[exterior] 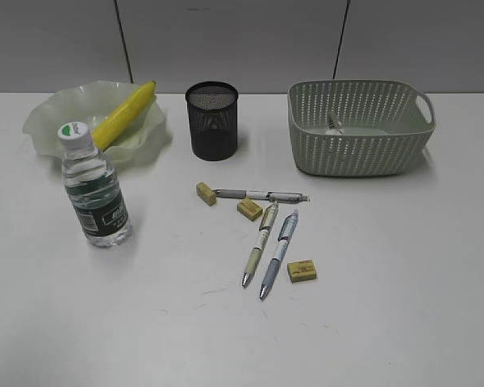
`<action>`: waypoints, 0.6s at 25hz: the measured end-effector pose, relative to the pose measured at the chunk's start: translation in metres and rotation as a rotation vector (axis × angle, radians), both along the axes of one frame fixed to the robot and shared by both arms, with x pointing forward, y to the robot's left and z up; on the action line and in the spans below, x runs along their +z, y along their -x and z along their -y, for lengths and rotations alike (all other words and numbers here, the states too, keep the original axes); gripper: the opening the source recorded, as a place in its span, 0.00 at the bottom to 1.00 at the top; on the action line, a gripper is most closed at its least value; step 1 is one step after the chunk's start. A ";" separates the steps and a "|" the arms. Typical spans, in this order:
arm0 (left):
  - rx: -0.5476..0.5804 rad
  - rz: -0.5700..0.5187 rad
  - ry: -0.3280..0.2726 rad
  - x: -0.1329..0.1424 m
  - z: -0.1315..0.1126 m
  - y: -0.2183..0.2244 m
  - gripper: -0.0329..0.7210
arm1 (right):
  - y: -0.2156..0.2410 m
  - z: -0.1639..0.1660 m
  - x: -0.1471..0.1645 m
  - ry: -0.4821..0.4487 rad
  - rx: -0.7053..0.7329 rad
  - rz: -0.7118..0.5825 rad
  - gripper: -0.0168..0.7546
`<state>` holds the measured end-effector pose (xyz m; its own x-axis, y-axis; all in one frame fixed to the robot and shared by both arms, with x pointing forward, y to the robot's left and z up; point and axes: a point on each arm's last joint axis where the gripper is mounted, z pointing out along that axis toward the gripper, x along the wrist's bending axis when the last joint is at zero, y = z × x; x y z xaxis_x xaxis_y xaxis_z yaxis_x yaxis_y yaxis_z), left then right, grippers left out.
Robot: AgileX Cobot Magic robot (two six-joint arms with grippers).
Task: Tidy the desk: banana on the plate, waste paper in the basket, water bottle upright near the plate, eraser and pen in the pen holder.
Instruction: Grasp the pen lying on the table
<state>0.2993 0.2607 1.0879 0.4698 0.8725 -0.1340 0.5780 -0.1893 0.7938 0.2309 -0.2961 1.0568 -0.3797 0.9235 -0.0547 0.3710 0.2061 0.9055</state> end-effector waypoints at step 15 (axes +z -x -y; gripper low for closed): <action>0.013 -0.129 -0.187 -0.023 -0.021 0.025 0.75 | 0.000 0.000 0.000 -0.001 0.001 0.000 0.76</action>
